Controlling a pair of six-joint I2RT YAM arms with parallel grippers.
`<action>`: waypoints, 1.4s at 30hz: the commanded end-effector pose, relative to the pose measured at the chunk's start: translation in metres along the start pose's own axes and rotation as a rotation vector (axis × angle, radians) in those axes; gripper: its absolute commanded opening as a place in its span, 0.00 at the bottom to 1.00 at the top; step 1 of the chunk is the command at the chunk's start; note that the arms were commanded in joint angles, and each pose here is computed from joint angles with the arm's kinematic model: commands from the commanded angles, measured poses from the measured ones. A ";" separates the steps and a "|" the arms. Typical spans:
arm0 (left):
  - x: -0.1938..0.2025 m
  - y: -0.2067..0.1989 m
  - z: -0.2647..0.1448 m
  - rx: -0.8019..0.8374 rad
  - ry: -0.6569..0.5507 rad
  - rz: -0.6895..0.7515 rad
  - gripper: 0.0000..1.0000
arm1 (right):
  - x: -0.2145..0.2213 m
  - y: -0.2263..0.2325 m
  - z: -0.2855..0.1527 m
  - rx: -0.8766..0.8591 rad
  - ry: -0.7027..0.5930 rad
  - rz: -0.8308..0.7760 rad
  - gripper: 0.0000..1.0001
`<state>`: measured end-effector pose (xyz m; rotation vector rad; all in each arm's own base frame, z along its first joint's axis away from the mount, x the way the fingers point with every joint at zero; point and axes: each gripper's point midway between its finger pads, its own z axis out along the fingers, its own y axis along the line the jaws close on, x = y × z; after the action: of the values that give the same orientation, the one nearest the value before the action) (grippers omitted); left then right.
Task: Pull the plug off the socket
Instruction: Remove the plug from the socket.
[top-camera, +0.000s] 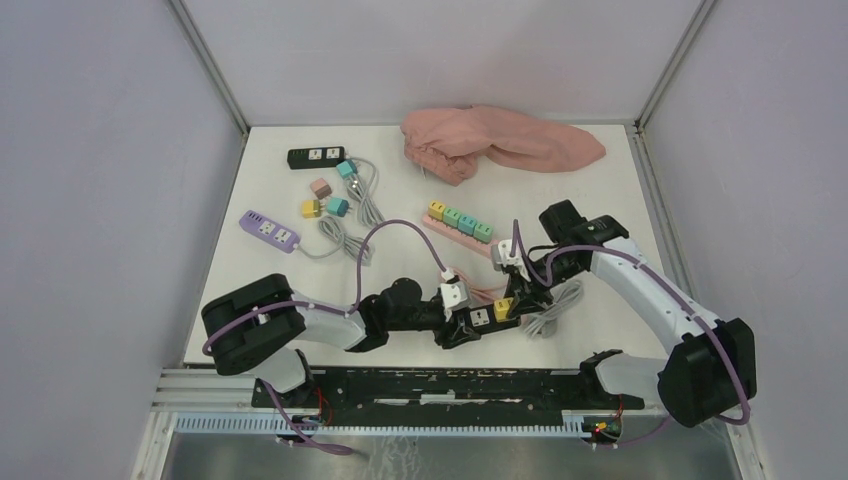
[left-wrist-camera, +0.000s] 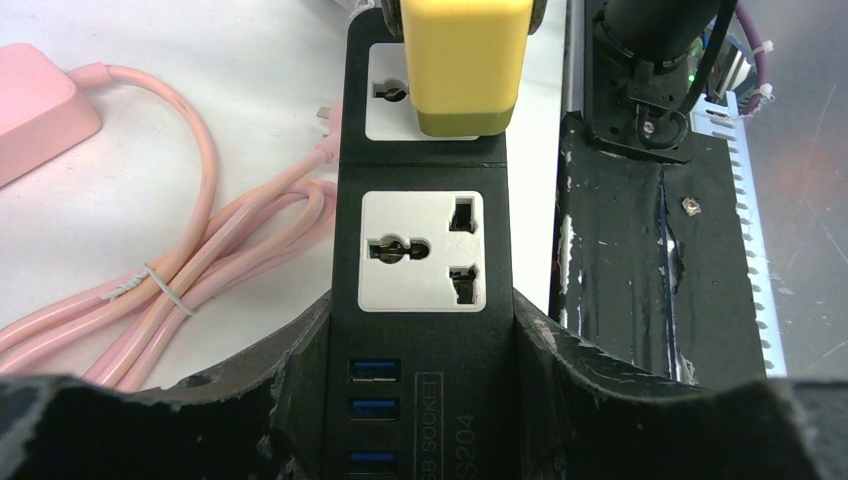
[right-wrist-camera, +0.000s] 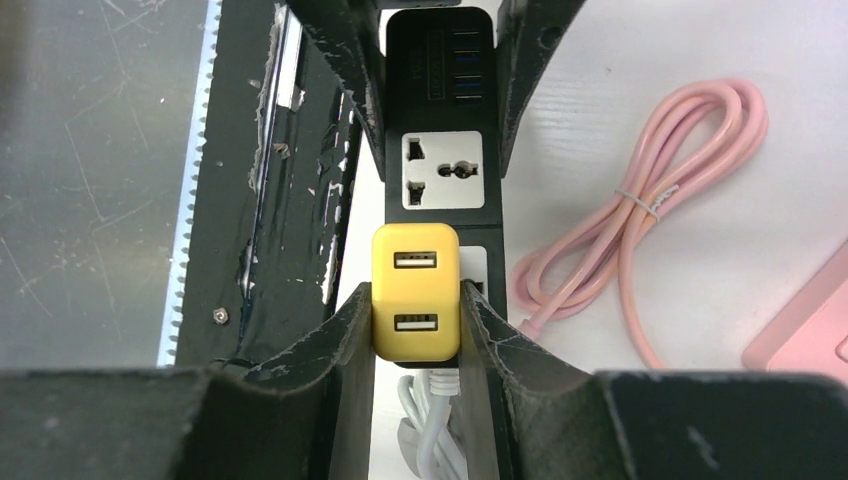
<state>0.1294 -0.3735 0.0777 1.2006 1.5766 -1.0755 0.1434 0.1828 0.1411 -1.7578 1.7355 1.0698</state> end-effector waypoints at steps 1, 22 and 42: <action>-0.006 0.002 -0.003 -0.008 -0.020 0.036 0.03 | -0.004 0.021 0.000 -0.054 -0.075 -0.114 0.00; -0.001 0.003 0.009 0.006 0.006 0.013 0.03 | -0.014 -0.027 -0.008 0.188 0.054 0.023 0.00; -0.002 0.002 0.004 0.007 -0.015 0.008 0.03 | -0.030 0.038 -0.008 -0.098 -0.214 -0.118 0.00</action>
<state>0.1269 -0.3816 0.0876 1.2055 1.5268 -1.1092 0.1327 0.1748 0.1542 -1.7637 1.5809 1.0747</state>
